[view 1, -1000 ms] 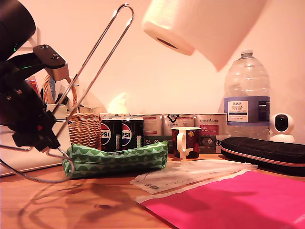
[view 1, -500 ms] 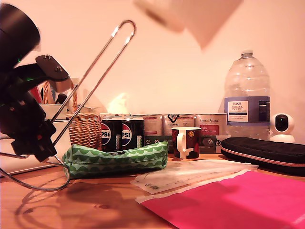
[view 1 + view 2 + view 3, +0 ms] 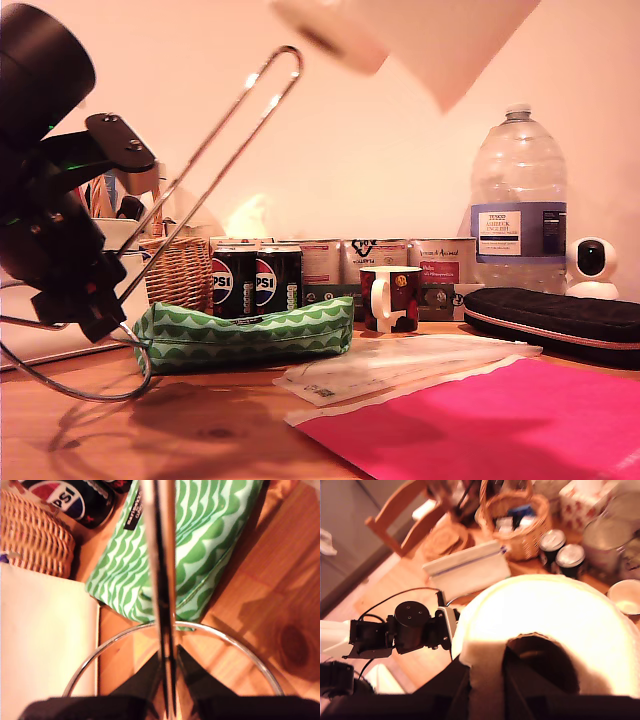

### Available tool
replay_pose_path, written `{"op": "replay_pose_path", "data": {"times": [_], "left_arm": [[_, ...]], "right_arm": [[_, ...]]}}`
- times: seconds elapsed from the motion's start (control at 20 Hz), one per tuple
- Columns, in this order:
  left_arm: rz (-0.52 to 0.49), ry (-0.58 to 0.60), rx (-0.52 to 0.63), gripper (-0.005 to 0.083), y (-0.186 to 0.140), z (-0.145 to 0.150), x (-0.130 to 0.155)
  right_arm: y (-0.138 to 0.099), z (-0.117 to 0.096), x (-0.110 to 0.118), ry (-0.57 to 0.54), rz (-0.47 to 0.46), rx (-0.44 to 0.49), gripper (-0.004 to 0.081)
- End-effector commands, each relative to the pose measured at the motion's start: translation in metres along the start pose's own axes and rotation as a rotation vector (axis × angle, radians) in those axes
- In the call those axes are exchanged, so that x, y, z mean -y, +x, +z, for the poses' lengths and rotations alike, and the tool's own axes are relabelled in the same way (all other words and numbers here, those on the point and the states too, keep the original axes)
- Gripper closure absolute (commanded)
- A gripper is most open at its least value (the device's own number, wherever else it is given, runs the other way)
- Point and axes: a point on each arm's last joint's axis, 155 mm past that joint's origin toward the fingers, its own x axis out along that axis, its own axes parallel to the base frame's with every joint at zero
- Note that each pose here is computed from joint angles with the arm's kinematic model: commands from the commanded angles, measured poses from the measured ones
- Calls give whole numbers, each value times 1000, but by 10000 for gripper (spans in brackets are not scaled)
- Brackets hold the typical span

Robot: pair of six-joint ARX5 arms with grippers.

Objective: Insert the paper towel roll into the metallic stand.

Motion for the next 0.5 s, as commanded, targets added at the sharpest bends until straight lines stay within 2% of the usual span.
{"op": "replay_pose_path", "data": {"times": [0.0,0.25,0.45], "left_arm": [[31,-7,27,797,-1,9,-7],[67,-16,42,797,-2,14,-14],[73,-10,75,797,-3,31,-17]], "right_arm": [[4,4,-4,-4,14,8,783],[20,1,-8,-8,33,-30,783],[37,-3,-7,-2,43,-70,783]]}}
